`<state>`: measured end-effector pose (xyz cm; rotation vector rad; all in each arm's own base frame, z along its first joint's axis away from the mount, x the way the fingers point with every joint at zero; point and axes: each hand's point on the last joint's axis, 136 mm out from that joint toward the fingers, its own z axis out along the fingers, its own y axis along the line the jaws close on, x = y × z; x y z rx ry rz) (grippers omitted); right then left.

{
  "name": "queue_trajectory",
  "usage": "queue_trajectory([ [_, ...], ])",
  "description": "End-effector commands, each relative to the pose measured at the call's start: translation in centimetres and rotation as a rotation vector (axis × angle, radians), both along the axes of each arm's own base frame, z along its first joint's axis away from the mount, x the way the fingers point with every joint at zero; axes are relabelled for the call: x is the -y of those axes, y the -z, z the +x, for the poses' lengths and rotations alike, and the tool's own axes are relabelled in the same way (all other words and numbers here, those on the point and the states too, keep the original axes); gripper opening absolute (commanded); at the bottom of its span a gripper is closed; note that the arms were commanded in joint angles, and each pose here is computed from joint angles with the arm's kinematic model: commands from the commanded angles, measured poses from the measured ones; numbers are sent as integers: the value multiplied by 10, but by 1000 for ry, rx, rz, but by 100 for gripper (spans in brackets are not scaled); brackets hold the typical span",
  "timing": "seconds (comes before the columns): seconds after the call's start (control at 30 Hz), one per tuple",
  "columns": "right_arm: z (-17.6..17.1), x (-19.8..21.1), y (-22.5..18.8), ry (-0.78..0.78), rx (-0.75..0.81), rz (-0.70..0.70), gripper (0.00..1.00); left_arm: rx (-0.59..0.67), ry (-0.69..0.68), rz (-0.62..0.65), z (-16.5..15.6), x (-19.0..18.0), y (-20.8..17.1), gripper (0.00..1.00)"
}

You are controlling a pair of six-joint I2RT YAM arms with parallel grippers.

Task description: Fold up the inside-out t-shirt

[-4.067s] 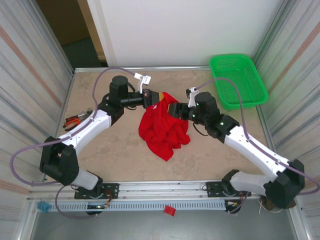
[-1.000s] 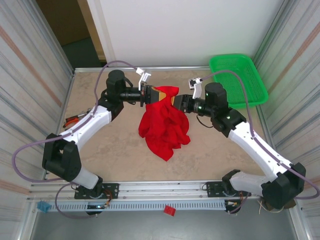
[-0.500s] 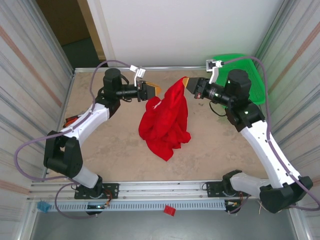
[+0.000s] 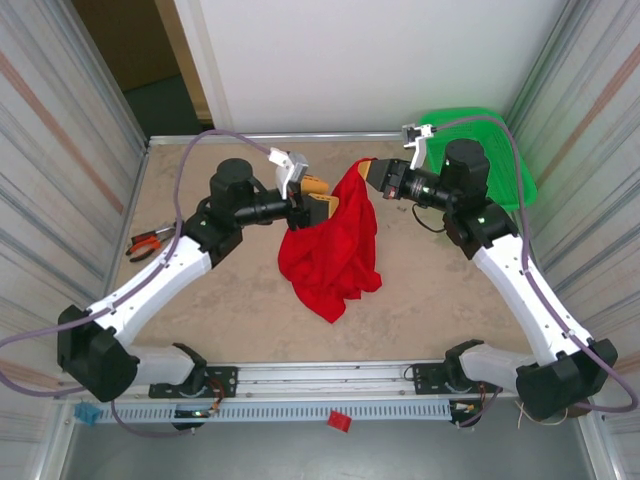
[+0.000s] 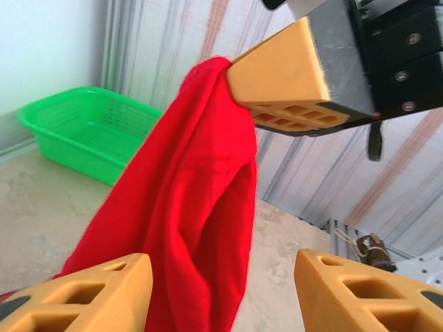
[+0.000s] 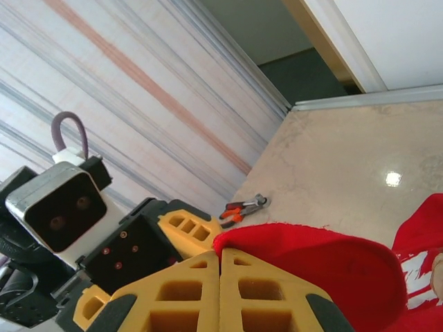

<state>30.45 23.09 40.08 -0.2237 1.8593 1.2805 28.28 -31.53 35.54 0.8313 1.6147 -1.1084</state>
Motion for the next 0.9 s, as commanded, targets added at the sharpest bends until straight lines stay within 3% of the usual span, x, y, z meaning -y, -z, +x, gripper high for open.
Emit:
queue_trajectory([
  [0.0,-2,-1,-6,-20,16,30,0,23,-63,57,22,1,12,57],
  [0.5,-4,-3,1,-30,-6,46,0,9,3,61,32,36,20,56],
  [0.57,-3,-2,3,-24,-8,45,0,-1,16,63,33,39,21,50],
  [0.6,-2,-1,4,-19,-8,45,0,-7,26,65,33,41,21,42],
  [0.67,2,2,8,-7,-14,42,0,-22,70,70,31,44,24,10],
  [0.7,5,5,11,4,-19,38,0,-35,88,65,31,44,23,0],
  [0.8,27,24,38,88,-79,16,0,-74,153,7,28,34,10,0],
  [0.83,38,32,51,120,-118,17,9,-86,177,-24,27,28,3,0],
  [0.87,50,41,68,163,-158,-1,34,-108,207,-57,26,23,-3,0],
])
